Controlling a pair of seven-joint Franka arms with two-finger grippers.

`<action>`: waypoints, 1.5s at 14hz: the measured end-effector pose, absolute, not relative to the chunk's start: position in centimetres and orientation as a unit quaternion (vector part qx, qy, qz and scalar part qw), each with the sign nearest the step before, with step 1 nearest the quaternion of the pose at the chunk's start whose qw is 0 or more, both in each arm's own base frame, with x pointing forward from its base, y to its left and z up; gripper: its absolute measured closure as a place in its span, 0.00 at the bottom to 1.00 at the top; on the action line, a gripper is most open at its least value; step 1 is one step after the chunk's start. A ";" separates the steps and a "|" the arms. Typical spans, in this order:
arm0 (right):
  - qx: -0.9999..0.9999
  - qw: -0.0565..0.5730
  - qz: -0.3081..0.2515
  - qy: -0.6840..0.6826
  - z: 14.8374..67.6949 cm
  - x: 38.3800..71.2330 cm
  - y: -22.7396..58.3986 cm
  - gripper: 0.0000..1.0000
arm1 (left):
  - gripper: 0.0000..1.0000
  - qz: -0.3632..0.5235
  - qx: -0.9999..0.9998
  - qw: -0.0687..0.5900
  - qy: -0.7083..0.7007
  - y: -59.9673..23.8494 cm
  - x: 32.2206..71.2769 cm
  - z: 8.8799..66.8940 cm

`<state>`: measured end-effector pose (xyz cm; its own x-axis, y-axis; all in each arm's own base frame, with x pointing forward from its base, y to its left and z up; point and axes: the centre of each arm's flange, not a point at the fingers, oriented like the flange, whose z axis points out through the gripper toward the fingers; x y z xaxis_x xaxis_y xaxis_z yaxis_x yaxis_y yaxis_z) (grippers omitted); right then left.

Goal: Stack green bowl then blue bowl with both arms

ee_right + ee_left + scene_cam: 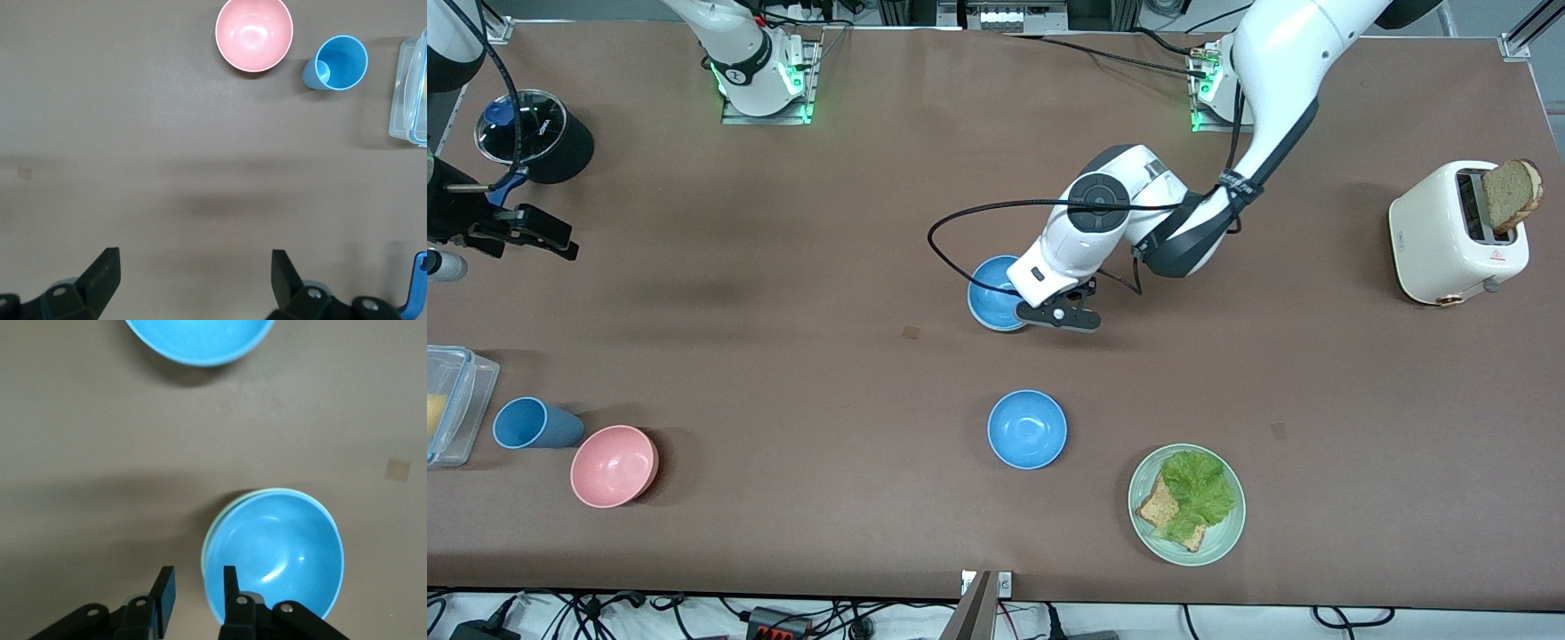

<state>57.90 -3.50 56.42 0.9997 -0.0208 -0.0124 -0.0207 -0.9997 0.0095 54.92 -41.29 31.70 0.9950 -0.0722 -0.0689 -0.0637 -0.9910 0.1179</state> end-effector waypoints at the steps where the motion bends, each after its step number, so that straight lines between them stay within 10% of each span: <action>1: 1.000 0.005 -0.006 -0.010 56.4 57.9 -3.5 0.00 | 0.62 -0.039 0.997 0.054 -0.023 -40.4 56.0 33.1; 18: 1.000 0.005 -0.005 -0.011 56.6 57.9 -3.6 0.00 | 0.52 -0.081 0.983 0.041 -0.157 -14.7 67.3 43.7; 21: 1.000 0.005 -0.004 -0.011 56.6 57.9 -3.6 0.00 | 0.29 -0.073 0.985 0.043 -0.152 -11.8 67.7 45.0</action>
